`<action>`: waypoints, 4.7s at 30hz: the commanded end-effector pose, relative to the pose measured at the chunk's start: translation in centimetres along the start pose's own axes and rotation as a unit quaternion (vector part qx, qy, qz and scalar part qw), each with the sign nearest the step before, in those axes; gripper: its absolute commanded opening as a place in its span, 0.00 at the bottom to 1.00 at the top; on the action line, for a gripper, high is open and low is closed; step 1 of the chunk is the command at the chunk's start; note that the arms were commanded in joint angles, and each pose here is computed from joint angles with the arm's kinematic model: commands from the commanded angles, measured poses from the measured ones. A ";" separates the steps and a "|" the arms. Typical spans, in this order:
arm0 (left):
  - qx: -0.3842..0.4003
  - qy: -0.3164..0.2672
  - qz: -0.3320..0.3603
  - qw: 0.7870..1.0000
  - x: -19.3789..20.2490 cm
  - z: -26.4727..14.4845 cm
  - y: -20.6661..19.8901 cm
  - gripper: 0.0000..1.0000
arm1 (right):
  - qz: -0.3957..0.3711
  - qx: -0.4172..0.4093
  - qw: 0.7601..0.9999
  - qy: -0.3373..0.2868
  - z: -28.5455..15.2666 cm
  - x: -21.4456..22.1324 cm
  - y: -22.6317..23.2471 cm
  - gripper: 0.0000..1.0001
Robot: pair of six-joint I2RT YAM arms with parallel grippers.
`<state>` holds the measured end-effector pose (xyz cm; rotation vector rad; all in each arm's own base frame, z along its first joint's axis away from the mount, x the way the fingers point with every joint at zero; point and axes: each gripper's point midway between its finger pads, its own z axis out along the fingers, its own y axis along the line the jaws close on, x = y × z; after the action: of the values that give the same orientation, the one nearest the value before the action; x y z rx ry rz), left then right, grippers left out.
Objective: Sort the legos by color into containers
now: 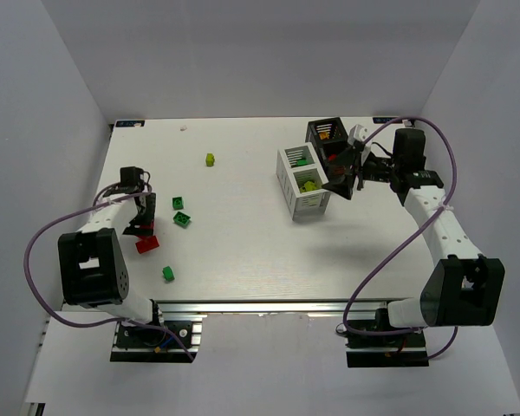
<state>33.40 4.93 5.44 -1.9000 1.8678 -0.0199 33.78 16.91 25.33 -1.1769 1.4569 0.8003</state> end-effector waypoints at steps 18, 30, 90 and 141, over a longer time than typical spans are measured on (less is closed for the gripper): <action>-0.038 -0.018 -0.060 0.997 -3.2 3.7 2.2 0.75 | -0.003 0.008 1.000 -0.022 -0.8 -1.2 0.0 0.83; -0.024 0.011 -0.022 0.999 -2.5 4.5 1.9 0.44 | 0.000 0.010 1.000 -0.022 -0.8 -1.1 -0.1 0.82; 0.689 0.109 0.497 0.515 22.4 -26.3 2.0 0.00 | 0.300 -0.031 0.953 0.022 13.1 -7.8 12.6 0.76; 0.716 0.066 0.492 0.492 22.4 -31.6 -0.9 0.34 | 0.324 -0.098 0.939 0.063 14.6 -5.0 16.6 0.00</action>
<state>24.89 -26.47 22.06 0.4068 1.7512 -0.9785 24.08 36.25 23.61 -0.8232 2.0019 1.2736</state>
